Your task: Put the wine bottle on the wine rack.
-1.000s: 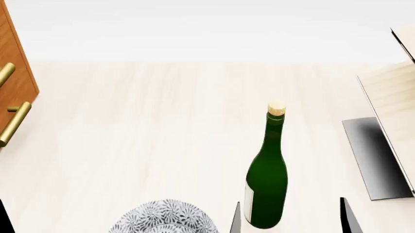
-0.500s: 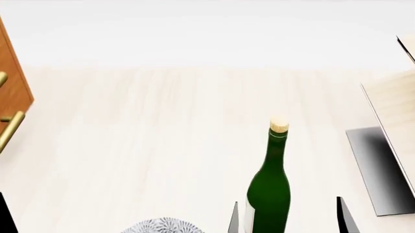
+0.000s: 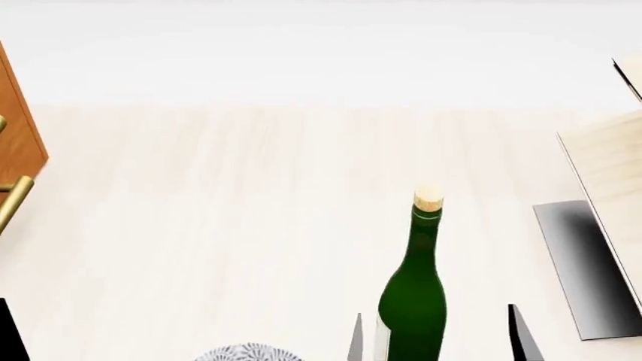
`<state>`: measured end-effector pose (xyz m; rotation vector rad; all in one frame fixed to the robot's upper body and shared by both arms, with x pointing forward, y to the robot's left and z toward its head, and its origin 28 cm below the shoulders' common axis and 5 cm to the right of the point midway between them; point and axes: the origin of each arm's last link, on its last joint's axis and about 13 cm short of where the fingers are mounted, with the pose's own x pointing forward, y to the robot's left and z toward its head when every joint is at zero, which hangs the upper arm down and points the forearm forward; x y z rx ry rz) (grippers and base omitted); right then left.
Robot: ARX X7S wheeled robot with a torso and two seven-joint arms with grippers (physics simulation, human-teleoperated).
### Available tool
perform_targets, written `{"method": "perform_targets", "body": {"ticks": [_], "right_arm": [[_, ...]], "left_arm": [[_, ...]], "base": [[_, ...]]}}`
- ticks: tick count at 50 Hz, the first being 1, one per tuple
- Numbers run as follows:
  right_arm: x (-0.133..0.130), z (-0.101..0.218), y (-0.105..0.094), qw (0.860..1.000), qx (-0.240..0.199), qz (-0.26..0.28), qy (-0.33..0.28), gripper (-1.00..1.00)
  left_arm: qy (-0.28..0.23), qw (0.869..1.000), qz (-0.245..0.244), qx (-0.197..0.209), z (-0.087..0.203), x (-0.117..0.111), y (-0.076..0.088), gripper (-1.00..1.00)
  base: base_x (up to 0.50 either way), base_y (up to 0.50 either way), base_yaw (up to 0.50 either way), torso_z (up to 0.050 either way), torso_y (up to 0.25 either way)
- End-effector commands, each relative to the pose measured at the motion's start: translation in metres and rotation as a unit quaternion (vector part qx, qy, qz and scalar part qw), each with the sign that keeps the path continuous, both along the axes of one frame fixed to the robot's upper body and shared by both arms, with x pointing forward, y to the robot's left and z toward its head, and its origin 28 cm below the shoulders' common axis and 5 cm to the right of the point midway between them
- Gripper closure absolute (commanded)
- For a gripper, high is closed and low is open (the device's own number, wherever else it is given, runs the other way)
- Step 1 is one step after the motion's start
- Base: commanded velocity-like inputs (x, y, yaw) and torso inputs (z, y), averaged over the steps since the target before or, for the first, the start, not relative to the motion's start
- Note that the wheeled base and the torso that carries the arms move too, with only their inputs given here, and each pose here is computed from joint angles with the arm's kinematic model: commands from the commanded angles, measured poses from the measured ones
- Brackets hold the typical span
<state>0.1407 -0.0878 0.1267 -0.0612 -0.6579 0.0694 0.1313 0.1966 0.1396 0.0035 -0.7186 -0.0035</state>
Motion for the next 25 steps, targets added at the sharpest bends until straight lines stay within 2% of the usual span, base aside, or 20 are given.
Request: {"method": "perform_targets", "body": {"ticks": [1,25], "right_arm": [[0.0005,-0.0007,0.0,1.0,0.005,0.006,0.007,-1.0],[-0.0007,0.0002,-0.0001,1.0,0.002,0.006,0.006,-1.0]], "left_arm": [[0.001,1.0,0.0,0.0,-0.0003,0.0002,-0.0001,-1.0],[0.002,1.0,-0.001,0.0,-0.0012,0.0002,-0.0004,-1.0]], "base": [[0.0,-0.14,0.0,0.0,0.0],[0.0,-0.15,0.0,0.0,0.0]]}}
